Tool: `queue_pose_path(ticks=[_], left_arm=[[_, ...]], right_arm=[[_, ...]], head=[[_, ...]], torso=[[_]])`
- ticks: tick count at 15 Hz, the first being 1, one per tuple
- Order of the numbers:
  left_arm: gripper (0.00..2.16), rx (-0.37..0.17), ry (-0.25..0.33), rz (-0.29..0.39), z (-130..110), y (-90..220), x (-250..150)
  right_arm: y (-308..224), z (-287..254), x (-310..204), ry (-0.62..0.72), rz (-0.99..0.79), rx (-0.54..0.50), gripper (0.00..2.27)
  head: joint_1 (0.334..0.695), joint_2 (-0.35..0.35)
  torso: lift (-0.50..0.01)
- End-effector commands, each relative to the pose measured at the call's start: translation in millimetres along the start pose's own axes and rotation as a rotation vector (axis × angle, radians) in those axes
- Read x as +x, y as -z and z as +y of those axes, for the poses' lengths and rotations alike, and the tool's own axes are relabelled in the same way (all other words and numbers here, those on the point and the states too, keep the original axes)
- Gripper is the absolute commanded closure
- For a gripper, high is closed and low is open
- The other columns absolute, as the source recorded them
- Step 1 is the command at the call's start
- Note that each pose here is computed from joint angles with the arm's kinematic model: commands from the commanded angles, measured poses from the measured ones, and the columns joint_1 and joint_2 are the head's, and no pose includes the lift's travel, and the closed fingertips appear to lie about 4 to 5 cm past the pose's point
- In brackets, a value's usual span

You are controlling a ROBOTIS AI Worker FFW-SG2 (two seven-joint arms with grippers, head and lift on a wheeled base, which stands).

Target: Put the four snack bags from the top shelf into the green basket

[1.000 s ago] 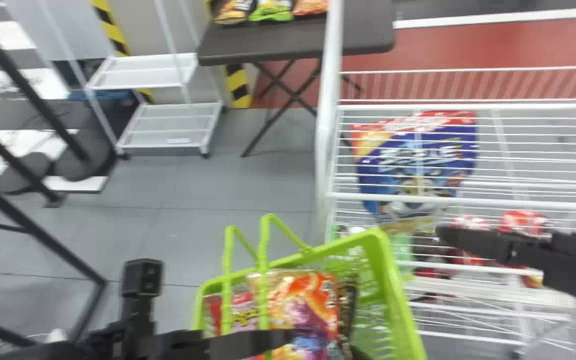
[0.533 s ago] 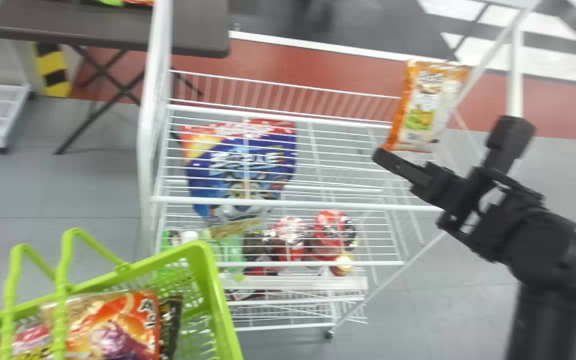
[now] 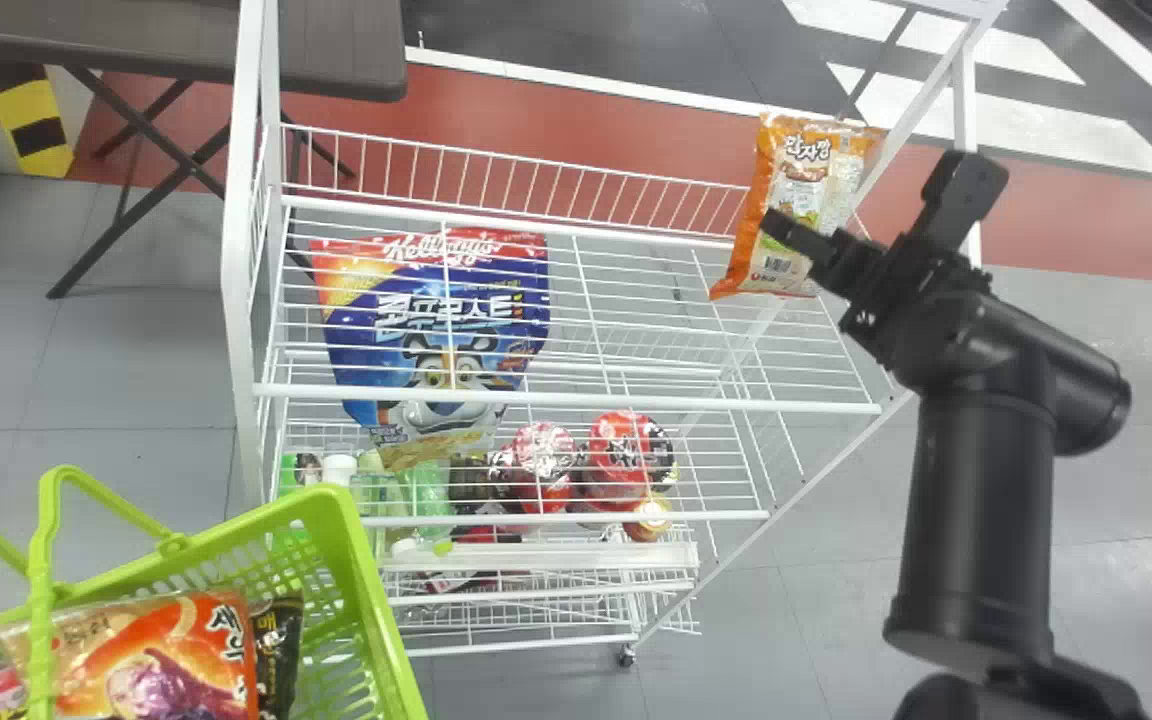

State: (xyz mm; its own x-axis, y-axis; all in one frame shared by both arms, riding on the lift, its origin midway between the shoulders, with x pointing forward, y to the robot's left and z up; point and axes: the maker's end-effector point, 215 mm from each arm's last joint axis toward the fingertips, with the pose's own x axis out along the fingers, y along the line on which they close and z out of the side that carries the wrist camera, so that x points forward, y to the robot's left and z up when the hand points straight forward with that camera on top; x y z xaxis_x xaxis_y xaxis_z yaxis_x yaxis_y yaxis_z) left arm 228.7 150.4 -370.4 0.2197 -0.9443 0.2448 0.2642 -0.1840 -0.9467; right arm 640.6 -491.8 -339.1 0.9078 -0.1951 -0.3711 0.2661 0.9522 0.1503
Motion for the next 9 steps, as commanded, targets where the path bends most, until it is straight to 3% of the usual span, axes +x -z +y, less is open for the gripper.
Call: queue_pose_path(ticks=[1, 6, 7, 8, 9], left_arm=[[2.15, -0.019, 0.005, -0.031, 12.1, -9.3, -6.8], [2.15, -0.005, -0.013, -0.078, 38.4, -20.4, -18.7], [2.15, -0.007, -0.015, -0.083, 40.4, -19.9, -20.2], [2.15, -0.003, -0.014, -0.084, 41.6, -19.8, -20.0], [2.15, 0.003, -0.013, -0.088, 42.3, -20.1, -19.6]], right_arm=[[-27.3, -1.4, 26.1, 0.036, -0.037, -0.083, 0.07], [-6.7, 0.9, 58.7, 0.094, 0.088, -0.161, 0.12], [-4.0, -1.3, 61.1, 0.106, 0.112, -0.174, 0.39], [-4.2, 1.2, 62.4, 0.105, 0.117, -0.187, 0.82], [-4.2, 1.4, 62.4, 0.104, 0.117, -0.186, 1.42]], head=[[0.695, -0.35], [0.695, -0.35], [0.695, -0.35], [0.695, -0.35], [0.695, -0.35]], torso=[[0.0], [0.0], [0.0], [0.0], [0.0]])
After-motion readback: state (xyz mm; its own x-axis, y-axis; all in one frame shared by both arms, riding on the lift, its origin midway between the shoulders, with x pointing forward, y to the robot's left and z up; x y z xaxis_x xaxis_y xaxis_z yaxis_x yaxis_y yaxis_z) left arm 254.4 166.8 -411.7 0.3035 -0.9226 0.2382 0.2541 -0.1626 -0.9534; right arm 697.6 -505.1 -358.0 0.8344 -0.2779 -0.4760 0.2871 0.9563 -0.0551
